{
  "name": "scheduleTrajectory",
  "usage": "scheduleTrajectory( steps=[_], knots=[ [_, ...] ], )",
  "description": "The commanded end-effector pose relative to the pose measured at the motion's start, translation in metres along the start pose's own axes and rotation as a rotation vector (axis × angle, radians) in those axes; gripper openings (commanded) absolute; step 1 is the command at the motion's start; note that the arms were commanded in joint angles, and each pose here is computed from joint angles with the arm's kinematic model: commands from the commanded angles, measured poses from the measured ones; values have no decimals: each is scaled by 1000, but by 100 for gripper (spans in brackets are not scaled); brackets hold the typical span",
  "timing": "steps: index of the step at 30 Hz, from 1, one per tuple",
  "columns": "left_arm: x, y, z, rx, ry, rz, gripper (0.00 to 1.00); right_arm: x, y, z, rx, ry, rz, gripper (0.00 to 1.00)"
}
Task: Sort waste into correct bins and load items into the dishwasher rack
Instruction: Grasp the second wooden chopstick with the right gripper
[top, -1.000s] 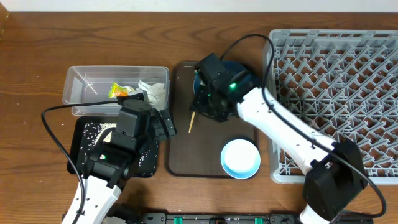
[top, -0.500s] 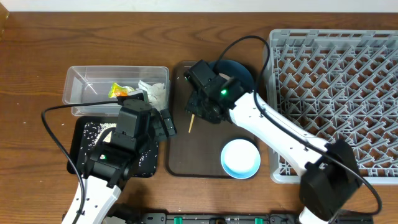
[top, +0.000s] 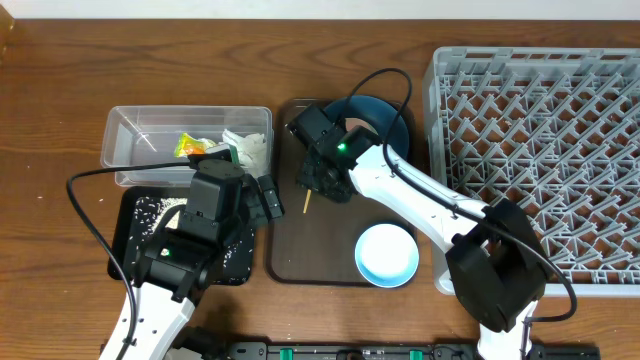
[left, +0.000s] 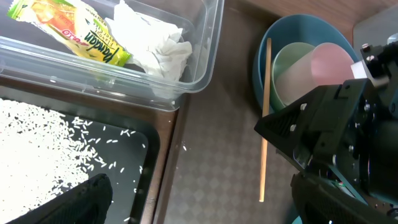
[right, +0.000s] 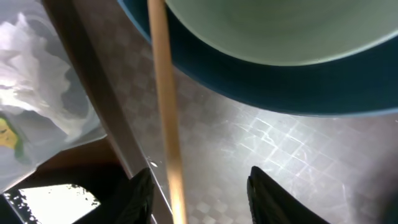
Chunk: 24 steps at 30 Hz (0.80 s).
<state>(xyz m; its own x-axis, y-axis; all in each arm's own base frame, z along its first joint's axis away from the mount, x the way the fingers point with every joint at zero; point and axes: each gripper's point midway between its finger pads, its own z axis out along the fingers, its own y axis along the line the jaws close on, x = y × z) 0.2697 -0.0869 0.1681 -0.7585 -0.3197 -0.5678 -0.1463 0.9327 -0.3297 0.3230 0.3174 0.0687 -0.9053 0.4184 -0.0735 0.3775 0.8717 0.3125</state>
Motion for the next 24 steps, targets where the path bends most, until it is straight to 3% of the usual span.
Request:
scheduleTrajectory(
  steps=[1,4,16,24],
  knots=[
    [-4,2,0,-12,-14,-13,95,6,7,2,-2,-10,-11,41],
    [-4,2,0,-12,-14,-13,95,8,8,2,-4,-9,-15,37],
    [-4,2,0,-12,-14,-13,95,23,14,3,-11,-4,-31,38],
    [-4,2,0,-13,-14,-13,95,25,13,3,-4,4,-32,22]
  ],
)
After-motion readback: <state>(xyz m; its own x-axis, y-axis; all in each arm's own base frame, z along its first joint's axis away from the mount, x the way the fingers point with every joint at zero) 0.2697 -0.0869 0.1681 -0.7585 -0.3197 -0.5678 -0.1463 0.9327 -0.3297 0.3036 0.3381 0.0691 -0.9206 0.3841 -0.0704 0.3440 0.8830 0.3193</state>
